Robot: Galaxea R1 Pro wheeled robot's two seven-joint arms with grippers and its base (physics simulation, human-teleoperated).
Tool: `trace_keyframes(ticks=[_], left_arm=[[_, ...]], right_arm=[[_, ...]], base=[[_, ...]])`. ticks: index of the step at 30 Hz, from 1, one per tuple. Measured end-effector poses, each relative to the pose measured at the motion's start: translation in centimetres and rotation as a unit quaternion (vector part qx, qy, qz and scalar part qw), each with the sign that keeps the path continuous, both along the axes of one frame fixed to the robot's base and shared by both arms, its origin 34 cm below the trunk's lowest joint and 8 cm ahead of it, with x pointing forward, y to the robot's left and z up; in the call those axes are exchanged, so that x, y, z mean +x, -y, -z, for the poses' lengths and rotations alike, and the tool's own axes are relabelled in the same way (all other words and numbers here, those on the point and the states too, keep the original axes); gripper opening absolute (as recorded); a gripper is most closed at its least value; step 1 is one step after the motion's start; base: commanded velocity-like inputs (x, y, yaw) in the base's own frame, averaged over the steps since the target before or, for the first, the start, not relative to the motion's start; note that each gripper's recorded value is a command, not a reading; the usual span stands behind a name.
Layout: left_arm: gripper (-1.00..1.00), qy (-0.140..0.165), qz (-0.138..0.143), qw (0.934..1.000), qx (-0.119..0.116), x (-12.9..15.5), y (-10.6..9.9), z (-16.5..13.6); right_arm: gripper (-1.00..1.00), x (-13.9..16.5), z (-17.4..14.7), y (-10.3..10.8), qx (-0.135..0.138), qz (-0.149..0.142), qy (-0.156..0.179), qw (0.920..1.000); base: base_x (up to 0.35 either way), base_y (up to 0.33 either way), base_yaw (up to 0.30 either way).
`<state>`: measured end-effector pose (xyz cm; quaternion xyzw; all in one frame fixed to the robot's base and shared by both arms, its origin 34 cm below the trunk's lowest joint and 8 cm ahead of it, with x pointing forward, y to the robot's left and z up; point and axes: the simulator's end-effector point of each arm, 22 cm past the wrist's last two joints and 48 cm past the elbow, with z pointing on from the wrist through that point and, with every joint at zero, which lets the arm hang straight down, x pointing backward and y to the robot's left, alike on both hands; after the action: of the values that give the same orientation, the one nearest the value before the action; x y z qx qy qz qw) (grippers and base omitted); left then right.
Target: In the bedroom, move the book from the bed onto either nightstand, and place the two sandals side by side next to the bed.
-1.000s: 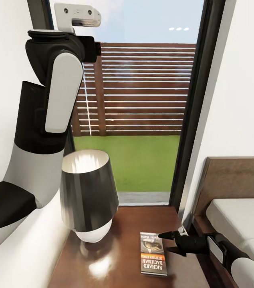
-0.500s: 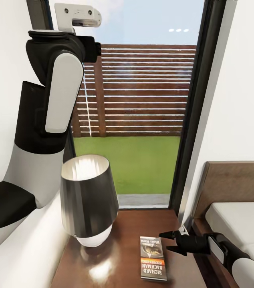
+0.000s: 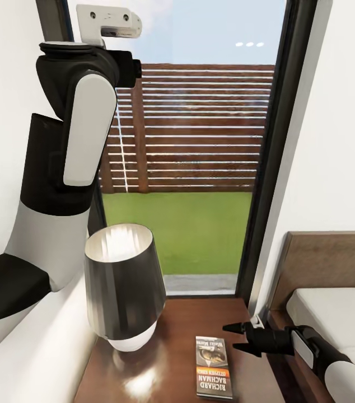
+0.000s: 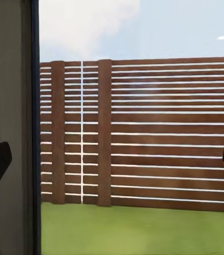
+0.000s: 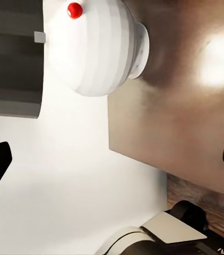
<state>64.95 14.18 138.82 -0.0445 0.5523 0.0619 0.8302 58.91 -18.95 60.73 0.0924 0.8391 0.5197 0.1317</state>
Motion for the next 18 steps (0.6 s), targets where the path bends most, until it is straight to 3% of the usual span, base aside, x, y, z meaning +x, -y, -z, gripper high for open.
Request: trace_keyframes(ticks=[18], left_arm=[[1.0,0.0,0.0,1.0,0.0,0.6,0.0,-3.6]], right_arm=[[1.0,0.6,-3.6,-0.1,0.0,0.0,0.001,1.0]], base=[[0.0,0.0,0.0]])
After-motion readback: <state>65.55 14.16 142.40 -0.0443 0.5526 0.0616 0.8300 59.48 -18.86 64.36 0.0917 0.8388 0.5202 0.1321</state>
